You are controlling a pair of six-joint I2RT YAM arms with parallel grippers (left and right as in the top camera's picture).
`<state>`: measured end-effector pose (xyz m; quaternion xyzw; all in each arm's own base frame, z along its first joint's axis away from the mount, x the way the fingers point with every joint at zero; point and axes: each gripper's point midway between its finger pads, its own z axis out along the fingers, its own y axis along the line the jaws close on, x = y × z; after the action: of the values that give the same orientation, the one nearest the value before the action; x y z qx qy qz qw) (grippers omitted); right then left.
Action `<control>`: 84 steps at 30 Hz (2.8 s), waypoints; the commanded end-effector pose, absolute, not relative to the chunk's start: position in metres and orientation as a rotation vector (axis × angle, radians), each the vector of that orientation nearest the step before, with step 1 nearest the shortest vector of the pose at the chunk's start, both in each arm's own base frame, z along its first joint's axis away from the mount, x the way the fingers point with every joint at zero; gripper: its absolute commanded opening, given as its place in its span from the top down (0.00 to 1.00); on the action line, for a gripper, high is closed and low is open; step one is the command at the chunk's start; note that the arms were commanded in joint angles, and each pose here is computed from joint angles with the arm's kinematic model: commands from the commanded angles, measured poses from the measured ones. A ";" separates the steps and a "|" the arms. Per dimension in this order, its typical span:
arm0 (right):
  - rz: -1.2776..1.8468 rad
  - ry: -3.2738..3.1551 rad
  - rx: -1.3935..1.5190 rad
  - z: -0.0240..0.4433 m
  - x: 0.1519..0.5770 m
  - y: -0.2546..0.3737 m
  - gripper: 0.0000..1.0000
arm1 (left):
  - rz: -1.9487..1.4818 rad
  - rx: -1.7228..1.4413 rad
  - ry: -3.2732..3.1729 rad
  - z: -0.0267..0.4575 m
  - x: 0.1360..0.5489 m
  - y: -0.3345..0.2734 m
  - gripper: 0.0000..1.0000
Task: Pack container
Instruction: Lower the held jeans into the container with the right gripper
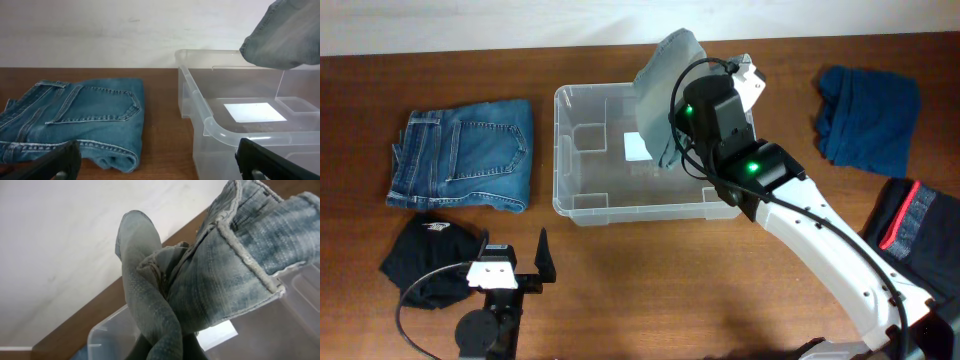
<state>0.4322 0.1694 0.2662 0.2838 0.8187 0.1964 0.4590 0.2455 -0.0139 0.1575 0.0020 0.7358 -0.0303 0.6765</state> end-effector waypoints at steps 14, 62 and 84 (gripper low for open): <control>0.459 2.028 0.748 0.258 0.438 0.169 0.96 | -0.060 0.020 1.652 0.156 0.246 -0.014 0.01; 0.332 2.281 0.689 0.143 0.414 0.170 0.32 | -0.060 0.020 1.652 0.156 0.246 -0.014 0.01; 0.103 2.293 0.135 0.199 0.388 0.150 0.34 | -0.061 0.020 1.652 0.156 0.246 -0.014 0.01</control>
<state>0.3892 0.1537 0.1841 0.0985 0.9136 0.0606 0.3897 0.2455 -0.0139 0.1575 0.0019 0.7358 -0.0305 0.6765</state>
